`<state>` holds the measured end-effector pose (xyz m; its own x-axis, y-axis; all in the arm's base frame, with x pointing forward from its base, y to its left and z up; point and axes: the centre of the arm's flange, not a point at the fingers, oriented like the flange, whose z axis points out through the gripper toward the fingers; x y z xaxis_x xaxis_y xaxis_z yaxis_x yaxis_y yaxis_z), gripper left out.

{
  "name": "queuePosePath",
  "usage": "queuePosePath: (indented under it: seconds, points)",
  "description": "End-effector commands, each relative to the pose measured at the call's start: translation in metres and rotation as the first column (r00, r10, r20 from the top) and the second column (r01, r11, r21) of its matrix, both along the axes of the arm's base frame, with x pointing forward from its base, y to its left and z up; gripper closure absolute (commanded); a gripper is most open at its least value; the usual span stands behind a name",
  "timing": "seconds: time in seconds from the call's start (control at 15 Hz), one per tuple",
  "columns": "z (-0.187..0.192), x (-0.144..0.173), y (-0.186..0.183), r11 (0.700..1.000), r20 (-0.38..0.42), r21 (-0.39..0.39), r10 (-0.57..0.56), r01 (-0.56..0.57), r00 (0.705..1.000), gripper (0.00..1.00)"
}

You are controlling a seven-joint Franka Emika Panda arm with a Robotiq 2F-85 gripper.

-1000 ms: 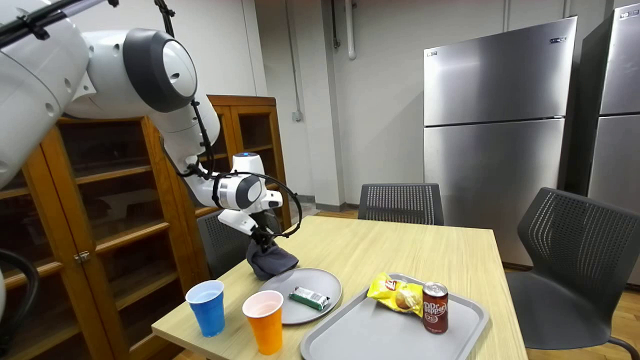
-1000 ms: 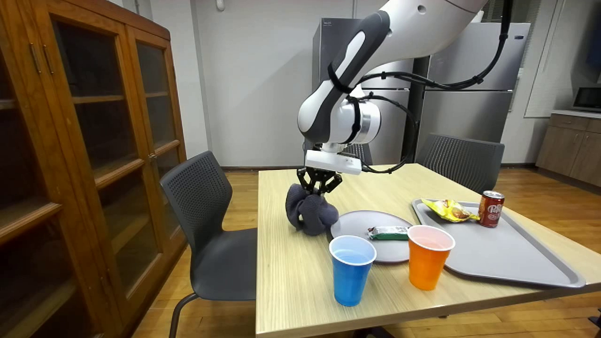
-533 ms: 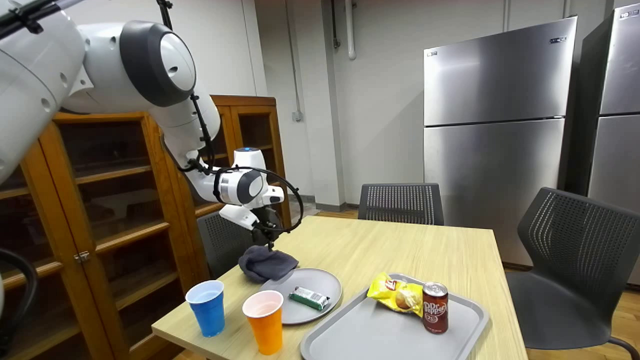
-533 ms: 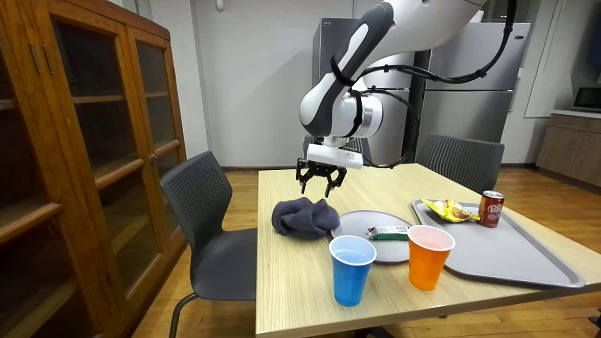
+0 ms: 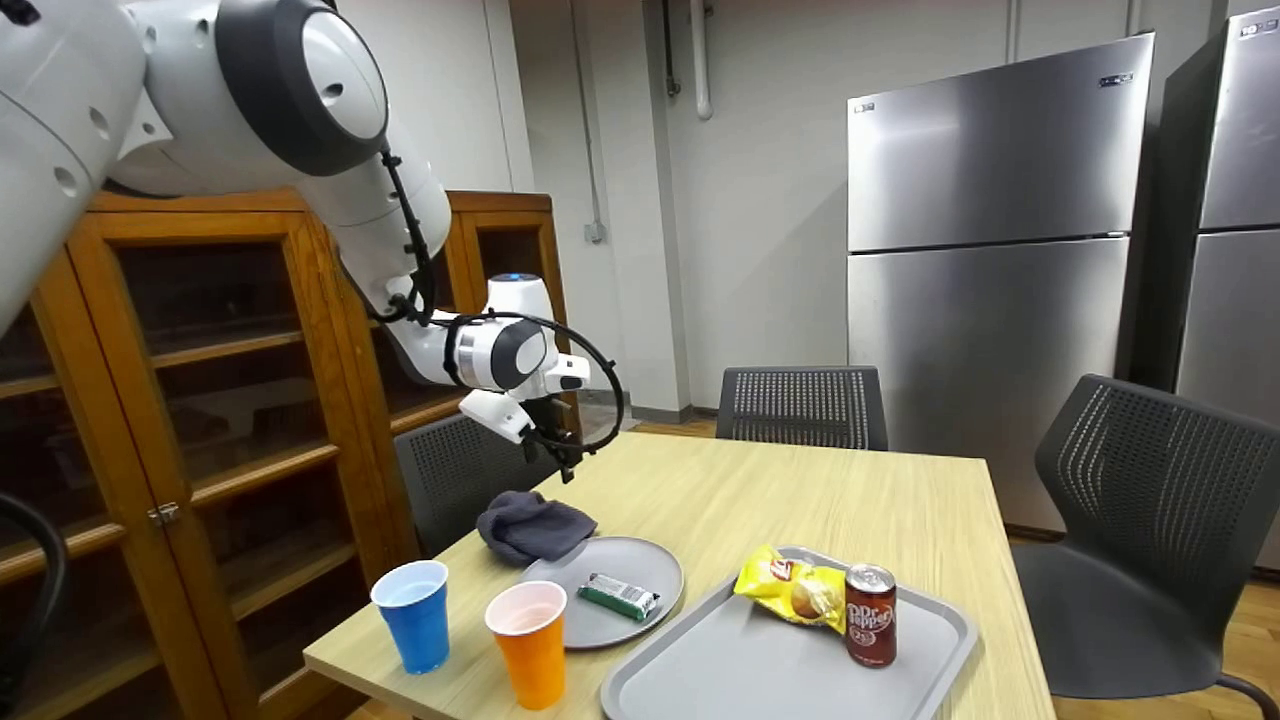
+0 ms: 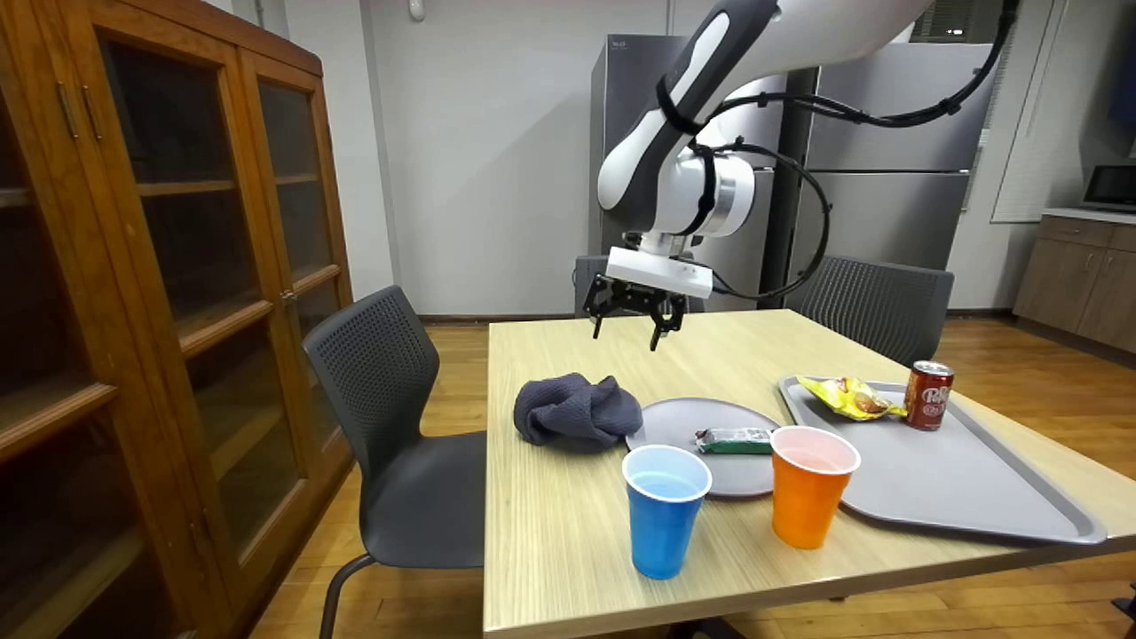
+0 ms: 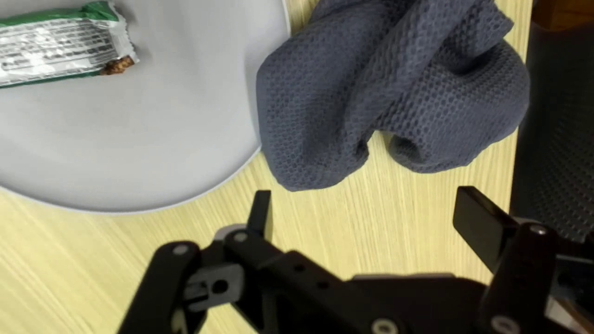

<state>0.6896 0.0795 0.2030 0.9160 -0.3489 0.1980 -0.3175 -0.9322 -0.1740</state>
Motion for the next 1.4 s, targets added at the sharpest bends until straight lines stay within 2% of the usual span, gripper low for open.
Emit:
queuePosePath:
  seconds: [0.0,0.27,0.53,0.87,0.93,1.0,1.33]
  points:
    - [0.015,-0.018,-0.024,0.988,-0.036,0.005,-0.155,0.155,0.987,0.00]
    - [0.013,-0.028,-0.051,0.947,-0.070,-0.001,-0.320,0.320,0.945,0.00]
    - [0.009,-0.042,-0.076,0.875,-0.130,-0.002,-0.480,0.484,0.867,0.00]
    - [0.003,-0.061,-0.093,0.794,-0.188,-0.033,-0.602,0.607,0.776,0.00]
    - [0.001,-0.064,-0.096,0.803,-0.201,-0.030,-0.588,0.595,0.783,0.00]
    - [-0.012,-0.048,-0.096,0.822,-0.163,-0.032,-0.566,0.569,0.808,0.00]
    - [-0.014,-0.054,-0.098,0.818,-0.178,-0.039,-0.571,0.574,0.801,0.00]
